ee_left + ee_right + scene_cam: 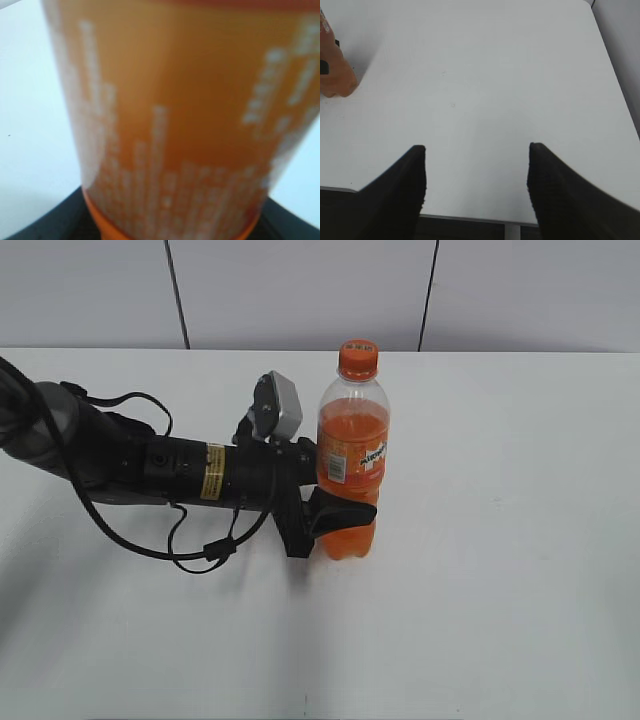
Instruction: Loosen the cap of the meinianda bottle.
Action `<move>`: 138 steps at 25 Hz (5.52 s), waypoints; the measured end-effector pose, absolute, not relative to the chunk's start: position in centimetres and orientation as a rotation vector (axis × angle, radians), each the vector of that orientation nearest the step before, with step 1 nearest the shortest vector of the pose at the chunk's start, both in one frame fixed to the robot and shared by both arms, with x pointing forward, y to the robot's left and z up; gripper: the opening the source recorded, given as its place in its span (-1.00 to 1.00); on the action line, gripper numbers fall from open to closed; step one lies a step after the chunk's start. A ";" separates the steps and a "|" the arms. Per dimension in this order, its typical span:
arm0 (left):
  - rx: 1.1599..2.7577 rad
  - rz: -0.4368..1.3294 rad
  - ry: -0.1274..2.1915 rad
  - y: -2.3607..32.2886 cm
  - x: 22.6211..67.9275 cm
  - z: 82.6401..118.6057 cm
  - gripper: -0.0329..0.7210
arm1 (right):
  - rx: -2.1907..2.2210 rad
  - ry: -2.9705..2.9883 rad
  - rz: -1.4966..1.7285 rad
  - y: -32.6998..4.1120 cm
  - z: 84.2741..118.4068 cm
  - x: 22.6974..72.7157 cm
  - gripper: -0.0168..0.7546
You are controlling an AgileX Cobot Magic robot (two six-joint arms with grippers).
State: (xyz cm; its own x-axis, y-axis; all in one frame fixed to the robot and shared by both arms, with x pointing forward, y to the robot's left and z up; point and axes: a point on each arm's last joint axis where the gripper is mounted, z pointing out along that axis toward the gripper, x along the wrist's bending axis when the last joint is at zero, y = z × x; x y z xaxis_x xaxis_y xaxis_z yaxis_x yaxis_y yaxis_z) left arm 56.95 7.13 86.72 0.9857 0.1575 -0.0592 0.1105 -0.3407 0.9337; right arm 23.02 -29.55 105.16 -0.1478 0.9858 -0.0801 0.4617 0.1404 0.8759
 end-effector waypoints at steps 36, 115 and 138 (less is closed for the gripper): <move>1.918 0.043 0.185 7.1 56.9 86.6 0.17 | 1.403 1.707 0.934 -29.6 105.3 23.0 0.29; 1.929 0.040 0.164 7.1 56.8 86.6 0.17 | 2.196 2.231 0.733 -11.7 112.5 55.9 0.29; 1.945 0.048 0.160 7.0 56.8 86.6 0.17 | 2.150 2.280 0.688 -6.3 111.5 55.3 0.29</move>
State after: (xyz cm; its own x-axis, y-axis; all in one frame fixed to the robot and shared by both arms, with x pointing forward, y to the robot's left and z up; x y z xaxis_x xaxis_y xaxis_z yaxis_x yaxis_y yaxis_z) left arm 56.85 7.03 86.58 0.9899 0.1353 -0.0424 0.0893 -0.3628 0.9276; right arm 55.33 -6.29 111.49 -0.1006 0.9370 0.3344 0.9656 0.0110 0.2598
